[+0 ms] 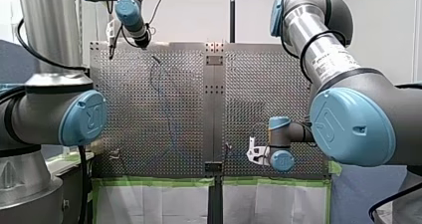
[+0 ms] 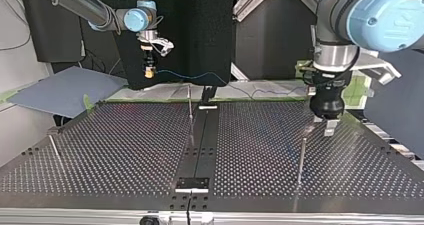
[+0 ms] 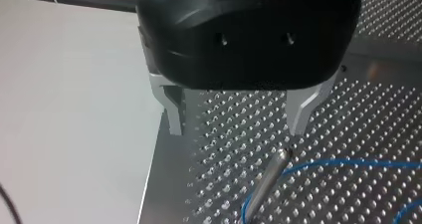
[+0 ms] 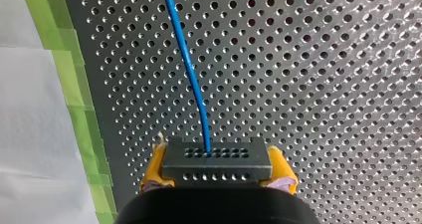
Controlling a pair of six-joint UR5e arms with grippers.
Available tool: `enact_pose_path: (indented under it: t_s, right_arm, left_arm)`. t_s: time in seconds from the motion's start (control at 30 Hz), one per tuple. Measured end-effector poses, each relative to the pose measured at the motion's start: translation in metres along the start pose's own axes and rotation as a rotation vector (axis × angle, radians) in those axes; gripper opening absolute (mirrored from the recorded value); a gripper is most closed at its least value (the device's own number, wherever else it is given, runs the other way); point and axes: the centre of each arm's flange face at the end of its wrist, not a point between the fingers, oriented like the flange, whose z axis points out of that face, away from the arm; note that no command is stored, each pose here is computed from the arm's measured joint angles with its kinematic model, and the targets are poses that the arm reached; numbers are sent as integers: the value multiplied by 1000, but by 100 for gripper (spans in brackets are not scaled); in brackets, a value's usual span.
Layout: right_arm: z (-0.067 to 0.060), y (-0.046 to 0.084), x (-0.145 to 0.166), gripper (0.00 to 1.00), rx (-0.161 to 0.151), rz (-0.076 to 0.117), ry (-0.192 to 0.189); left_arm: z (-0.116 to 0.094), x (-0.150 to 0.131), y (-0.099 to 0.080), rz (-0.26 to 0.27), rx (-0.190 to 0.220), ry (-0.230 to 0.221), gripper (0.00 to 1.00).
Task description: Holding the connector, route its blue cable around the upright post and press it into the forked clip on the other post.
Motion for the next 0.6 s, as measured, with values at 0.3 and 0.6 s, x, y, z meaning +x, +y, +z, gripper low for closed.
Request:
enact_pose_path:
  t_s: [0.3,0.6]
  right_arm:
    - [1,0,1,0,1,0,5]
    - [0,0,0,0,0,-2,-1]
  left_arm:
    - [5,-30,-7,-18,50,-27,99]
    - [4,-60,-10,-74,71,-84,99]
